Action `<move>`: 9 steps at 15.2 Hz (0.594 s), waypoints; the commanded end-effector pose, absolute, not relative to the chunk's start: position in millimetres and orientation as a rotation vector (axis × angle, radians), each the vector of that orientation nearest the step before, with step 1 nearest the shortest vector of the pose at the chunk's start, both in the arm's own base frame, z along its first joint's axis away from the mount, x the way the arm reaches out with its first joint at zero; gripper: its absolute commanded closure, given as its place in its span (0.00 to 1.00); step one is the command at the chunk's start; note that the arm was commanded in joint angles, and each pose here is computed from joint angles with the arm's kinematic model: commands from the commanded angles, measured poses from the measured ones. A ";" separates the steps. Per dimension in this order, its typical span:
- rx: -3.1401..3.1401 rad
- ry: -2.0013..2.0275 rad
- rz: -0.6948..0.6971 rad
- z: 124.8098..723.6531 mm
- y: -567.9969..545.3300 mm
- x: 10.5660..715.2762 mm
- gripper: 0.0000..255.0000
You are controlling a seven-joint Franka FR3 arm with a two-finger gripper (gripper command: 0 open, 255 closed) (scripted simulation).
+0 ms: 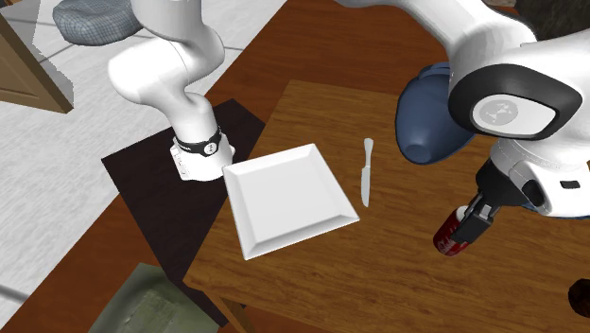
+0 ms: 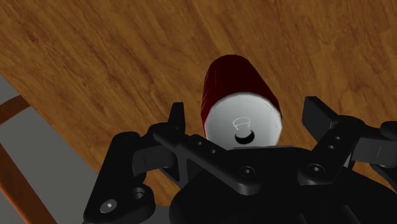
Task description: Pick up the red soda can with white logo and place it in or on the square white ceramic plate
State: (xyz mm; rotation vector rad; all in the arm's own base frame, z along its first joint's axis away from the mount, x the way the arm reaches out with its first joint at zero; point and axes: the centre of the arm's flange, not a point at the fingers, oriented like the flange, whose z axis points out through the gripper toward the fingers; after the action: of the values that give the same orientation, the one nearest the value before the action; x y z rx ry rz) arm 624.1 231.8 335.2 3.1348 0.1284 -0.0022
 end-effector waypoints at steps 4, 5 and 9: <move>3.135 0.128 -0.002 335.0 231.9 624.1 0.00; 3.135 0.128 -0.002 335.0 231.9 624.1 1.00; 3.135 0.128 -0.002 335.0 231.7 624.2 1.00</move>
State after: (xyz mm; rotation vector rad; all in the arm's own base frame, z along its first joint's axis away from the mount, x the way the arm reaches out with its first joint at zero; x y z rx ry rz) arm 624.4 231.9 335.8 3.1353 0.1285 0.0004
